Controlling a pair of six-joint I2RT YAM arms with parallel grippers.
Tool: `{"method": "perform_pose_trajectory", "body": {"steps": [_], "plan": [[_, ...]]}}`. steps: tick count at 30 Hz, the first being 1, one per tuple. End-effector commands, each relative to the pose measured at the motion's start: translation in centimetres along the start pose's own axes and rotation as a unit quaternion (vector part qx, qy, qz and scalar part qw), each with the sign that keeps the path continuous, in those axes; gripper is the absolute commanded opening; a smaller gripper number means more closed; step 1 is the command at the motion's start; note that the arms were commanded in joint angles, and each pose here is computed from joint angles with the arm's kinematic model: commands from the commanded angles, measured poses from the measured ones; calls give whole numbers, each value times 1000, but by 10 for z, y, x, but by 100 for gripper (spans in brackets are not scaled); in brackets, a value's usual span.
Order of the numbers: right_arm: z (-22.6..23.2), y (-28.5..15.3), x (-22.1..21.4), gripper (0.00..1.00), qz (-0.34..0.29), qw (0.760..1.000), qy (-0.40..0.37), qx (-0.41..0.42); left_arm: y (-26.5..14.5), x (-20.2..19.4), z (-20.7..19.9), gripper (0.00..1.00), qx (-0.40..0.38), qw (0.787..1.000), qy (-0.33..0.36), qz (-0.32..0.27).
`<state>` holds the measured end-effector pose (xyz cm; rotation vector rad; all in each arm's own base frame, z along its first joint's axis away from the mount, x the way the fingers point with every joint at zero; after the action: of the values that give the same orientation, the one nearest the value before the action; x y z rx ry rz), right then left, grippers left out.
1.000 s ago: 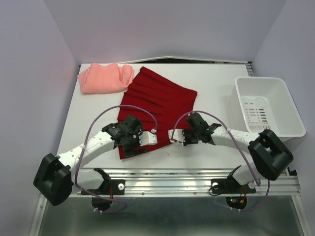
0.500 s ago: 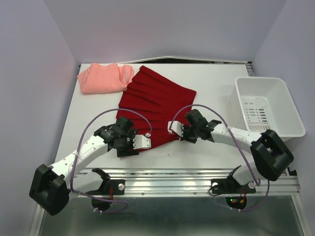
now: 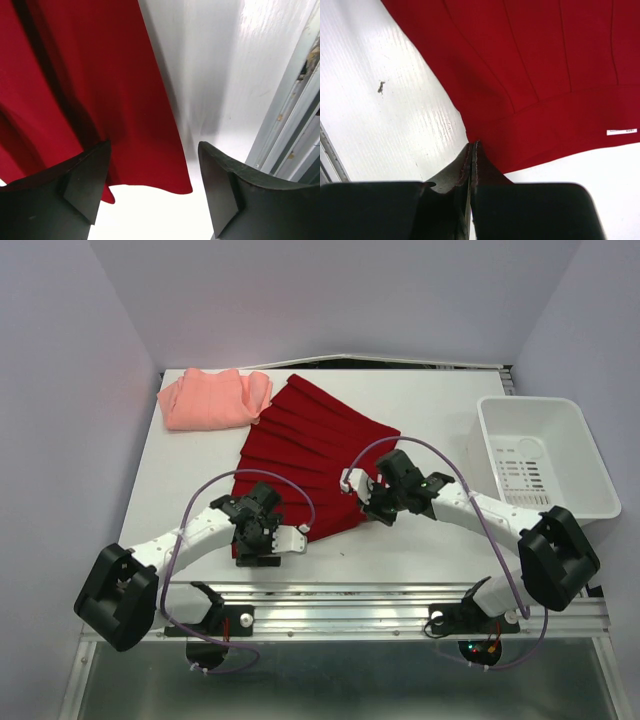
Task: Fold and stack the skirts
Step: Fold the skirt
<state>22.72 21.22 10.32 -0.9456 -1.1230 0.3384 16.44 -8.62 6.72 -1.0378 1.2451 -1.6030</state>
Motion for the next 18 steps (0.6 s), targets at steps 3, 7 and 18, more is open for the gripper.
{"method": "perform_pose_trajectory", "body": {"steps": [3,7,18], "plan": [[-2,-5,24,1,-30,998,49,26,13,-12,-3,78,18,999,7,39],[-2,-5,23,1,-27,998,48,27,13,-14,14,56,76,996,-23,51],[1,-33,14,1,-24,999,42,21,-49,-7,50,0,221,969,-114,6]]}}
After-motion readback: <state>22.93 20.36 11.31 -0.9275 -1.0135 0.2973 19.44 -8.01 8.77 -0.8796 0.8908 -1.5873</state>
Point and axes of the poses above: each gripper's point midway between its finger pads, its own y axis out along the fingers, its own z axis along the line the jaws close on, x = y × z, the point moved 4 cm from there along -y, back along the fingers, and after that the axes turned 15 degrees about y, right-handed, at the moved point
